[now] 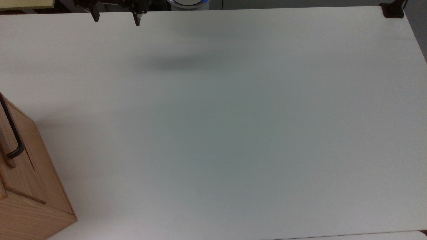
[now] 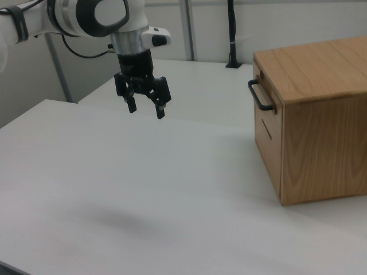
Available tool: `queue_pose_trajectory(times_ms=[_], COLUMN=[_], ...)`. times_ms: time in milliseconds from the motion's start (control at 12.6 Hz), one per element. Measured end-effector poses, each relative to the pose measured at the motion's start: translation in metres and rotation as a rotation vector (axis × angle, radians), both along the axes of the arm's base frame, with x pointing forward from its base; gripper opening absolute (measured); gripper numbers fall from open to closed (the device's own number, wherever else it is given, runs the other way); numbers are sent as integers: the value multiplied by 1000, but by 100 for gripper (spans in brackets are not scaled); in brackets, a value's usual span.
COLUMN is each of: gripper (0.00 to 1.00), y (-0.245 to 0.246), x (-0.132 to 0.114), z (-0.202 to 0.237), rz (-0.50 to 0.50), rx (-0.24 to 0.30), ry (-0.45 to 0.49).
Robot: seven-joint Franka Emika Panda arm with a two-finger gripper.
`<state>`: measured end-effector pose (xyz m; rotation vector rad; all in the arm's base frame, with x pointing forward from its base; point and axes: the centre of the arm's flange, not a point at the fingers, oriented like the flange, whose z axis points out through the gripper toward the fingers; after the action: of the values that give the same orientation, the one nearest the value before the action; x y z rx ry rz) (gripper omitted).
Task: Open the drawer by sliding it
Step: 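Move the open gripper toward the black handle of the upper drawer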
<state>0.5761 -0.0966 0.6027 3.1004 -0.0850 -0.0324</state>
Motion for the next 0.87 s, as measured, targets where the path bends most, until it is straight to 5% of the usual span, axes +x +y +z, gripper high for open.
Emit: queue_pose_trajectory(times_ms=[159,396,555,872], gripper=[100,100,100,100], y=[2,0,-7,-30], x=[2,12,25,55], z=[-3,4,18,10], rz=[92,367,503,564], rx=[2,-20,-85,-239], ry=[7,-63,-190,-313])
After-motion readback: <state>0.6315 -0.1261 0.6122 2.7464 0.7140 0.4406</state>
